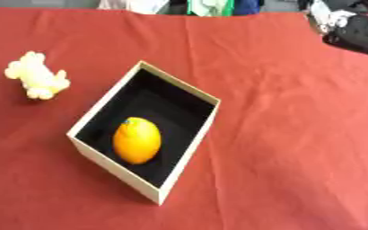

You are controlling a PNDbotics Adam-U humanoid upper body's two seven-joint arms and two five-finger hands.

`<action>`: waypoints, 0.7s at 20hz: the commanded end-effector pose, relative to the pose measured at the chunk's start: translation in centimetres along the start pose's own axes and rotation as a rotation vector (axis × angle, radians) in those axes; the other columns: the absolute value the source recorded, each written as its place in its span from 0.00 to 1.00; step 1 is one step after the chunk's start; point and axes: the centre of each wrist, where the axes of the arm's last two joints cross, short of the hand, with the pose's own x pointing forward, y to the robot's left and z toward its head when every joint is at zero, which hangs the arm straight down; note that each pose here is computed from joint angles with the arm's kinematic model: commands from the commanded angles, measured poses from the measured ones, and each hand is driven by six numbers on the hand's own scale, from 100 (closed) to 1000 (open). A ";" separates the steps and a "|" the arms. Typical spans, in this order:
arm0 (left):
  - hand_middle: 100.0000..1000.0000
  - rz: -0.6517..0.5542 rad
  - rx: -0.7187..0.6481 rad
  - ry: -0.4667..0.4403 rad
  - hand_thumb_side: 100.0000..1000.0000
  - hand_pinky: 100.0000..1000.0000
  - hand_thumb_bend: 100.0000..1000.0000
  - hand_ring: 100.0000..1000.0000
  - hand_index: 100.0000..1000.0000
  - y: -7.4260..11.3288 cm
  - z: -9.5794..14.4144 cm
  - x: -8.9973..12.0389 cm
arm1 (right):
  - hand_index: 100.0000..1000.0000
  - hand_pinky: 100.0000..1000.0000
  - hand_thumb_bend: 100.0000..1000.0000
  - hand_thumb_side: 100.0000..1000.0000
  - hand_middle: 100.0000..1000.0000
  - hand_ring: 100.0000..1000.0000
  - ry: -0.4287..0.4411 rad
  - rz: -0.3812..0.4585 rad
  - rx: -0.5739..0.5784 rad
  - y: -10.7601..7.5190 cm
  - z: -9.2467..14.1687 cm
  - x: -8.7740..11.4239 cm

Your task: Pick up objects on the table and place them in the box.

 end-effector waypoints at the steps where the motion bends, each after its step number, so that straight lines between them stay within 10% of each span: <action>1: 0.81 -0.016 -0.033 -0.007 0.74 0.74 0.18 0.86 0.89 0.0 -0.5 -1.3 | 0.98 0.77 0.00 0.62 0.56 0.69 -0.017 0.014 -0.029 -1.0 -0.2 0.5; 14: 0.79 -0.120 -0.105 -0.055 0.47 0.74 0.47 0.87 0.92 -1.9 -4.1 -2.3 | 0.98 0.76 0.00 0.65 0.55 0.68 -0.024 -0.027 -0.055 -0.7 -0.6 0.8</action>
